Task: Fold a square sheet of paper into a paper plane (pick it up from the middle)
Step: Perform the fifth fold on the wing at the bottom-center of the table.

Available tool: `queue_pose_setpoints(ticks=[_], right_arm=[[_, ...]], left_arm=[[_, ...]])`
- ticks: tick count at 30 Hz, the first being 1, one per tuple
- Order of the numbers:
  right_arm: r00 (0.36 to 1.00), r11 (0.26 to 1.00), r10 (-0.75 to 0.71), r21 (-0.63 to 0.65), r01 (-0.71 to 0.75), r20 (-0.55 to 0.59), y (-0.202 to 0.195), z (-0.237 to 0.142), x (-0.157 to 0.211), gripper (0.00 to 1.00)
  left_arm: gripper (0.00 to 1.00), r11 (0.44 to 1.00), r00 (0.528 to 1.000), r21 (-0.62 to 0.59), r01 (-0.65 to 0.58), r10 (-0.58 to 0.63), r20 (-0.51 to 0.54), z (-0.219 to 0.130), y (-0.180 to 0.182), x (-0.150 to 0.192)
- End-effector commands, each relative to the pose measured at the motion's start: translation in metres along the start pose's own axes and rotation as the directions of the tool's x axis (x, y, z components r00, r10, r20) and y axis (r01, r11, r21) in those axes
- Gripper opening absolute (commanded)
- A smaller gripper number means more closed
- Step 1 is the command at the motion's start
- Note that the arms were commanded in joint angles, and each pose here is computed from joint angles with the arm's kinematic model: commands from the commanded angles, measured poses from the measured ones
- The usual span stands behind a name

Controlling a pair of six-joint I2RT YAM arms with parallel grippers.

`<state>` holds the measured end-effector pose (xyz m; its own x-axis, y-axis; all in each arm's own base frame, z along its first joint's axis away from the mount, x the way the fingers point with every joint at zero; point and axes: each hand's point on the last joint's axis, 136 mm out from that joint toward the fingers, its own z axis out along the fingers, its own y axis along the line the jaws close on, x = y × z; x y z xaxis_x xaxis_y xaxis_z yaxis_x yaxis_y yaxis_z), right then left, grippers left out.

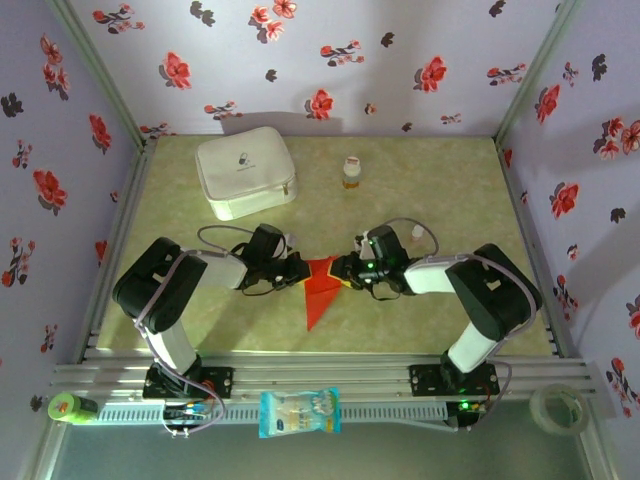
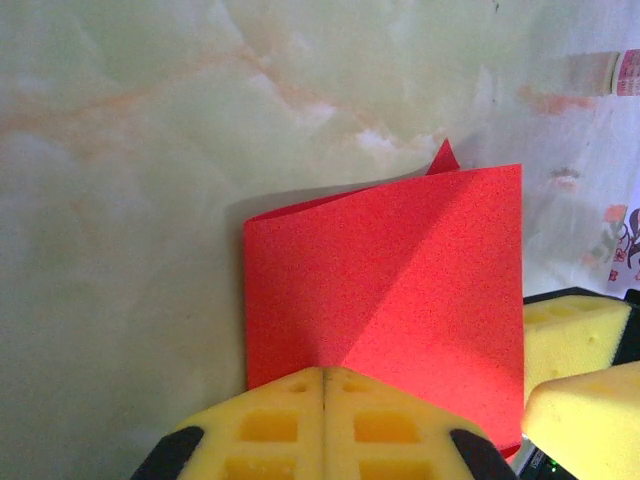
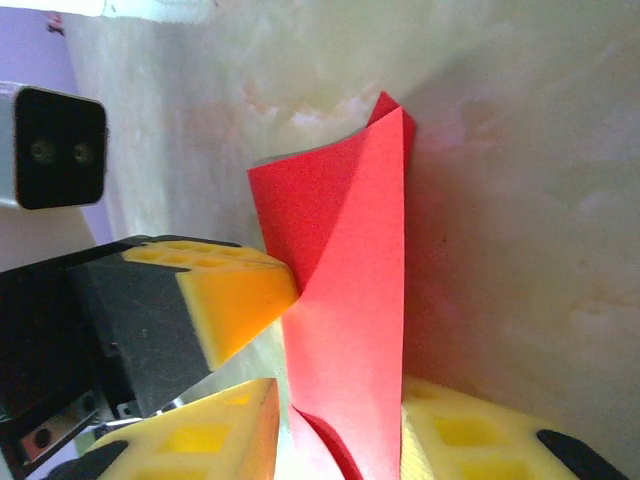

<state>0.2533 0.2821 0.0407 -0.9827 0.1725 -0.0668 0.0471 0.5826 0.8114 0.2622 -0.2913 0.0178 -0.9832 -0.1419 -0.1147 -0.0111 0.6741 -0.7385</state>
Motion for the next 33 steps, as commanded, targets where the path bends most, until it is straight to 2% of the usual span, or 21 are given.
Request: queue_pose_setpoints(ticks=[1,8,20,23,28,33], right_arm=[[0.997,0.995,-0.049,0.087,0.054,-0.063,-0.016,0.000,0.006,0.32],[0.996,0.996,-0.049,0.066,0.054,-0.079,-0.014,0.007,0.002,0.24],[0.999,0.999,-0.022,0.038,0.024,-0.037,-0.009,0.000,-0.002,0.09],[1.000,0.999,-0.013,0.039,0.014,-0.008,-0.006,-0.006,-0.004,0.05],[0.996,0.998,0.038,0.041,-0.042,0.076,-0.002,-0.019,-0.011,0.03],[0.964,0.979,0.165,0.084,-0.185,0.208,-0.017,-0.034,-0.018,0.01]], left_arm=[[0.05,0.999,0.999,-0.037,0.007,-0.008,-0.035,0.005,0.013,0.008],[0.05,0.999,0.999,-0.035,0.007,-0.008,-0.034,0.005,0.012,0.007],[0.08,1.000,1.000,-0.019,-0.010,0.009,-0.021,0.000,0.004,0.004],[0.17,0.999,0.999,0.016,-0.037,0.037,0.039,-0.013,-0.011,-0.003],[0.39,0.992,0.980,0.004,-0.128,0.126,0.155,-0.047,-0.032,-0.017],[0.40,0.975,0.960,-0.028,-0.220,0.222,0.171,-0.063,-0.043,-0.012]])
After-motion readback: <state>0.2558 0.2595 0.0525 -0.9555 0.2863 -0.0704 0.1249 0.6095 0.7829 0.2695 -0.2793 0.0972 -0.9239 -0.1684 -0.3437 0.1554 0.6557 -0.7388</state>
